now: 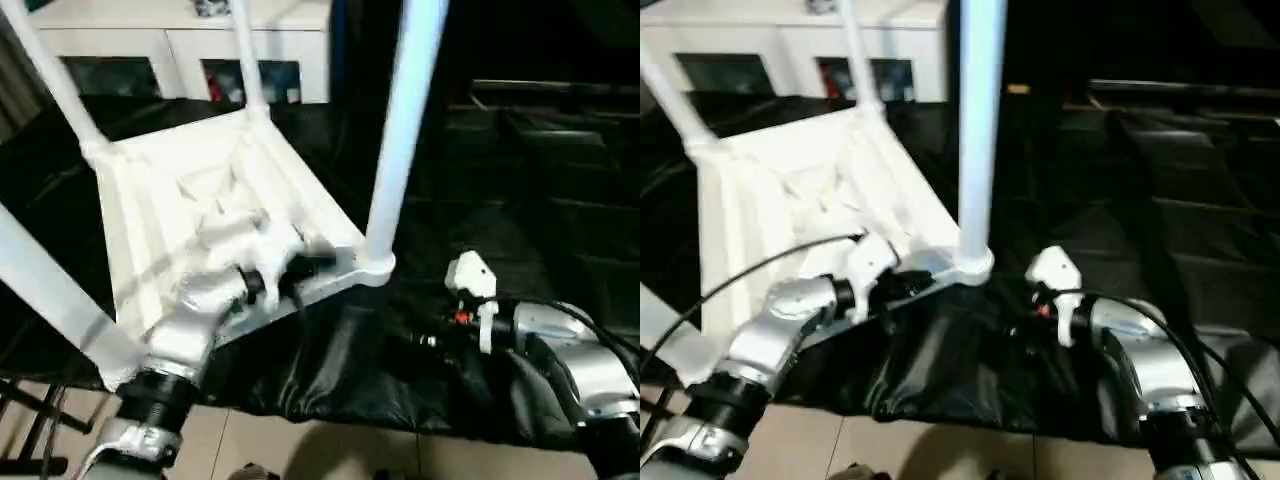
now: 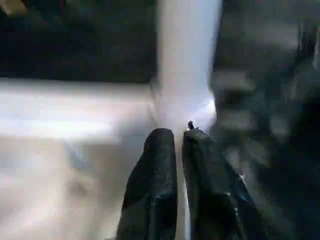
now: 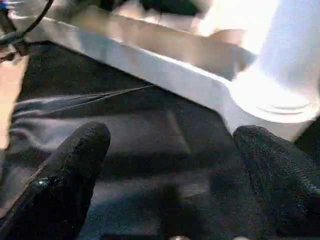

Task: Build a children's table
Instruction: Rotate table base

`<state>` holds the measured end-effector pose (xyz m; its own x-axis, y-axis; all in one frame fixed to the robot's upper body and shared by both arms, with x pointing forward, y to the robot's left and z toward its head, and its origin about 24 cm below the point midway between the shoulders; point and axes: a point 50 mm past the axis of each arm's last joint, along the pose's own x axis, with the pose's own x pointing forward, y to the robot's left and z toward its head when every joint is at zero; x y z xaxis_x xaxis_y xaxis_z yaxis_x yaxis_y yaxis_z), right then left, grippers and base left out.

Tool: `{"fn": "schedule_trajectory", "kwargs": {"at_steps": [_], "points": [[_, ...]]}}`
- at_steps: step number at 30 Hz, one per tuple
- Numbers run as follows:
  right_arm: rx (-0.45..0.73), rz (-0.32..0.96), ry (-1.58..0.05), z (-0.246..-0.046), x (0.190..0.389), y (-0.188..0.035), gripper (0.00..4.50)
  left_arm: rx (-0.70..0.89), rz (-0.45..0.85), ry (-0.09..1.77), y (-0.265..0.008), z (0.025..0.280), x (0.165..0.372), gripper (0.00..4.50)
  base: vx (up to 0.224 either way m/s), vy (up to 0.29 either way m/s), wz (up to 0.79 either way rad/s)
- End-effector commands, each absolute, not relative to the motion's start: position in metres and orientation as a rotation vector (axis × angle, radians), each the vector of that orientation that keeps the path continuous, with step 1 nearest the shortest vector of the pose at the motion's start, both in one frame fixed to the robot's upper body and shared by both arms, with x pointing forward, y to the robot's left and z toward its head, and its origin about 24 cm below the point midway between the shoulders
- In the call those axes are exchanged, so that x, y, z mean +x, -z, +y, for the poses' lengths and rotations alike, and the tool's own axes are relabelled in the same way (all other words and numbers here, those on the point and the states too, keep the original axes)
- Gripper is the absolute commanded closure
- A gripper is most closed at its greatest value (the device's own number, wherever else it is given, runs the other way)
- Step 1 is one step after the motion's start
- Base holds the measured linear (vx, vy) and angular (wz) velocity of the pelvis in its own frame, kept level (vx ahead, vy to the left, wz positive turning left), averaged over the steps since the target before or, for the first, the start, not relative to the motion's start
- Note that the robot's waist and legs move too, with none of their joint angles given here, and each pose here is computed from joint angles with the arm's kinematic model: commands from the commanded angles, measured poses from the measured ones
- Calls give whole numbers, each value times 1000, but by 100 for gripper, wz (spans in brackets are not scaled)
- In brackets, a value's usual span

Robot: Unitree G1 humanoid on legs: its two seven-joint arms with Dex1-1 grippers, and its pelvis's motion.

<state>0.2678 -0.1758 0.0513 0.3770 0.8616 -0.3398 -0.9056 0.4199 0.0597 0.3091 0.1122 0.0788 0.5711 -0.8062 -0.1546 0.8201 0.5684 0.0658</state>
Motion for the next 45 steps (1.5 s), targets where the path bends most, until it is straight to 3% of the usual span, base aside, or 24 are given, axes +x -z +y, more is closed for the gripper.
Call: {"fn": "schedule_trajectory", "kwargs": {"at_steps": [1,9,19,35,38,41,44,45], "points": [[-121,316,-1178,-168,267,-58,0,76,106,958,-82,114,301,370,0,0,0],[-95,257,-1182,-142,280,-64,0,-67,113,974,-78,110,254,314,0,0,0],[-74,226,-1147,-127,300,-66,0,-43,191,953,-67,130,219,228,0,0,0],[-41,195,-685,-124,358,-67,0,16,425,1040,-75,200,137,118,0,0,0],[-49,192,-593,-129,366,-68,0,13,465,1045,-78,208,127,112,0,0,0],[-61,186,-530,-134,371,-69,0,11,491,1033,-79,216,124,77,0,0,0],[-62,181,-499,-138,373,-69,0,30,484,1004,-82,224,125,49,0,0,0],[-54,177,-517,-139,372,-69,0,54,416,946,-93,235,133,38,0,0,0]]}}
